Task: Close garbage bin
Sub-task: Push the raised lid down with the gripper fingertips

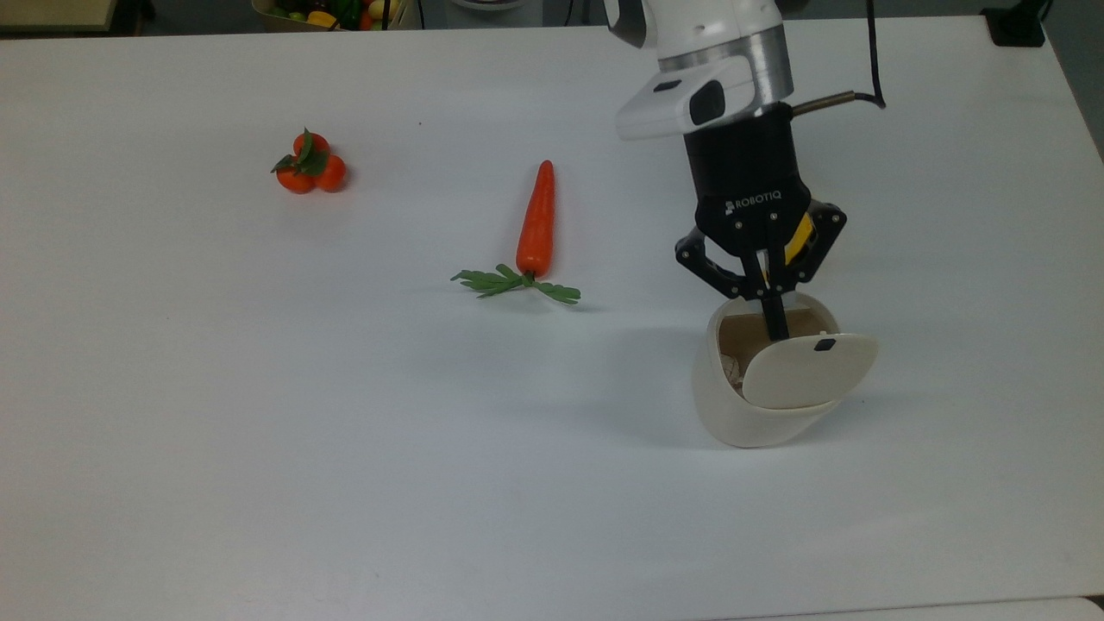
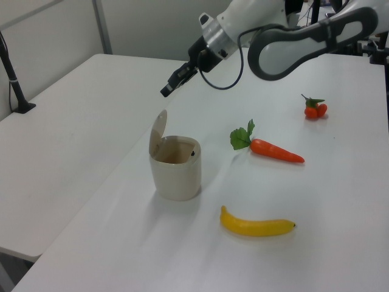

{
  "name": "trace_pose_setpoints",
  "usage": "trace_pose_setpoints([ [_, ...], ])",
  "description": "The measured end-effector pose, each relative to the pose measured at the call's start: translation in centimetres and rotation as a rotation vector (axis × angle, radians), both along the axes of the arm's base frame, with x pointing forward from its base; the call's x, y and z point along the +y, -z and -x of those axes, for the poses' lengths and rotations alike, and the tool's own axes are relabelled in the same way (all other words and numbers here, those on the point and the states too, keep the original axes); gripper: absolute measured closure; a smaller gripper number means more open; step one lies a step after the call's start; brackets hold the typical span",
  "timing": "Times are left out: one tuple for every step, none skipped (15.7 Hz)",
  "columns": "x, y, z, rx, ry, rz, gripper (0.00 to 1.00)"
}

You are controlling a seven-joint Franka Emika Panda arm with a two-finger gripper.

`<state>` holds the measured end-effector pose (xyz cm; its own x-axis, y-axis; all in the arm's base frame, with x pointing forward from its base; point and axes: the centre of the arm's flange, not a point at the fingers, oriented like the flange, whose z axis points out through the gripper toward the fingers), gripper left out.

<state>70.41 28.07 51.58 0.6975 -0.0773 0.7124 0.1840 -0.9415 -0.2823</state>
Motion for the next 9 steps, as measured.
trace_pose_setpoints([
  [0.3, 0.5, -0.2, -0.017, -0.003, 0.000, 0.99],
  [0.6, 1.0, -0.3, -0.030, -0.006, 0.000, 0.99],
  [0.9, 1.6, -0.4, -0.041, -0.009, 0.001, 0.99],
  [1.2, 2.2, -0.6, -0.045, -0.012, 0.003, 0.99],
  [1.4, 2.7, -0.7, -0.046, -0.014, 0.005, 0.99],
  [1.5, 3.0, -0.8, -0.044, -0.015, 0.008, 0.99],
  [1.5, 3.2, -0.9, -0.044, -0.015, 0.008, 0.99],
  [1.6, 3.3, -1.0, -0.045, -0.016, 0.009, 0.99],
  [1.6, 3.3, -1.0, -0.046, -0.017, 0.009, 0.99],
])
